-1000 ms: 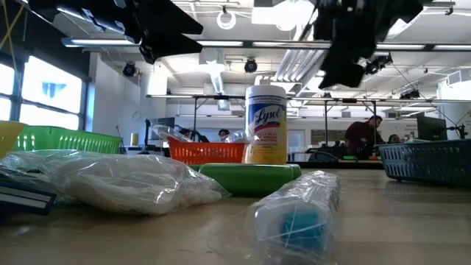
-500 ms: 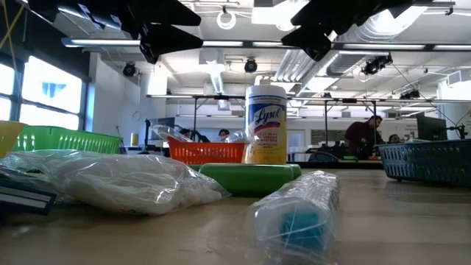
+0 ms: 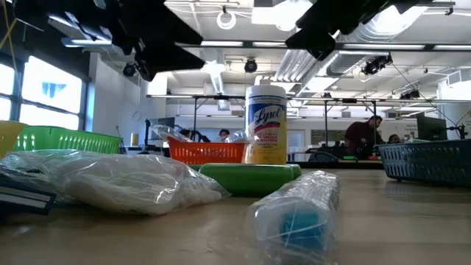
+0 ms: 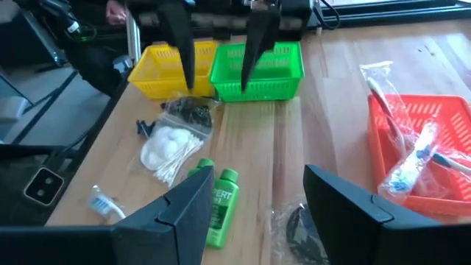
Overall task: Pick & Place Travel size toiletries
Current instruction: Put the green shampoo into the top black bin
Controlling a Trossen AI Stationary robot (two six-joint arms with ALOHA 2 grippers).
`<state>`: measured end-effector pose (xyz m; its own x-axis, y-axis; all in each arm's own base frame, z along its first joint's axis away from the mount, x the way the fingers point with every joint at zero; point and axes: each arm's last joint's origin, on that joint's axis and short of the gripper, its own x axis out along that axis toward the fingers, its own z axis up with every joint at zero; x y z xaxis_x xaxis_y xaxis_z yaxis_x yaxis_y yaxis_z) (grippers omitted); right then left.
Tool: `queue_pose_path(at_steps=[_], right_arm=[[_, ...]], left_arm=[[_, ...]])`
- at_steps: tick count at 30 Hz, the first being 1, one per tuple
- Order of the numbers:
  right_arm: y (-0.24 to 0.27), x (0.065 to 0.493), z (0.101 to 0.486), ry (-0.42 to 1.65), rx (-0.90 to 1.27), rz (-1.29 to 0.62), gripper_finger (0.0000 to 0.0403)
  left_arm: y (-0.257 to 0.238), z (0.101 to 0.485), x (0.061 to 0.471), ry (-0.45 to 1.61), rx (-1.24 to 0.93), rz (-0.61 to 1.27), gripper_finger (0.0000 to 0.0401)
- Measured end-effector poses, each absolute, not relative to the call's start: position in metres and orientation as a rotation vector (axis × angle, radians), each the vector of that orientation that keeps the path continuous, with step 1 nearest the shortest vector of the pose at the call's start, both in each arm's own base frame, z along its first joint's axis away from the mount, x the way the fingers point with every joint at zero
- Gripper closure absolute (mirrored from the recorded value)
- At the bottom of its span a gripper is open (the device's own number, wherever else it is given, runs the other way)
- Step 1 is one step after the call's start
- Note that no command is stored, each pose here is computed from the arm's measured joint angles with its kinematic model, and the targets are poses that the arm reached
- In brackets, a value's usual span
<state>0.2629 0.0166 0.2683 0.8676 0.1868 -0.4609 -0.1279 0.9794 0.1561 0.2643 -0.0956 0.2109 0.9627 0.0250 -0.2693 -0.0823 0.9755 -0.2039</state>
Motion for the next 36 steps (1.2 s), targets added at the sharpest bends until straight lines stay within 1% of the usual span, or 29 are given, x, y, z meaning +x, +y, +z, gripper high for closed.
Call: queue_pose_path(at_steps=[4, 12, 16, 20, 27, 36], right_arm=[[0.017, 0.263, 0.268, 0.498, 0.125, 0.175, 0.0200], [0.017, 0.252, 0.274, 0.514, 0.124, 0.183, 0.0200], [0.016, 0.241, 0.282, 0.503, 0.088, 0.193, 0.0200], [0.016, 0.228, 0.286, 0.525, 0.077, 0.195, 0.0200], [0.014, 0.202, 0.297, 0.548, 0.067, 0.184, 0.0200], [0.014, 0.199, 0.299, 0.542, 0.078, 0.189, 0.0200]], left_arm=[[-0.106, 0.213, 0.279, 0.292, -0.220, 0.053, 0.0166], [-0.110, 0.220, 0.299, 0.528, -0.111, 0.118, 0.0166], [-0.108, 0.216, 0.303, 0.589, -0.084, 0.140, 0.0166], [-0.104, 0.207, 0.308, 0.623, -0.119, 0.148, 0.0166], [-0.090, 0.190, 0.325, 0.659, -0.206, 0.092, 0.0166], [-0.080, 0.172, 0.337, 0.680, -0.173, 0.056, 0.0166]])
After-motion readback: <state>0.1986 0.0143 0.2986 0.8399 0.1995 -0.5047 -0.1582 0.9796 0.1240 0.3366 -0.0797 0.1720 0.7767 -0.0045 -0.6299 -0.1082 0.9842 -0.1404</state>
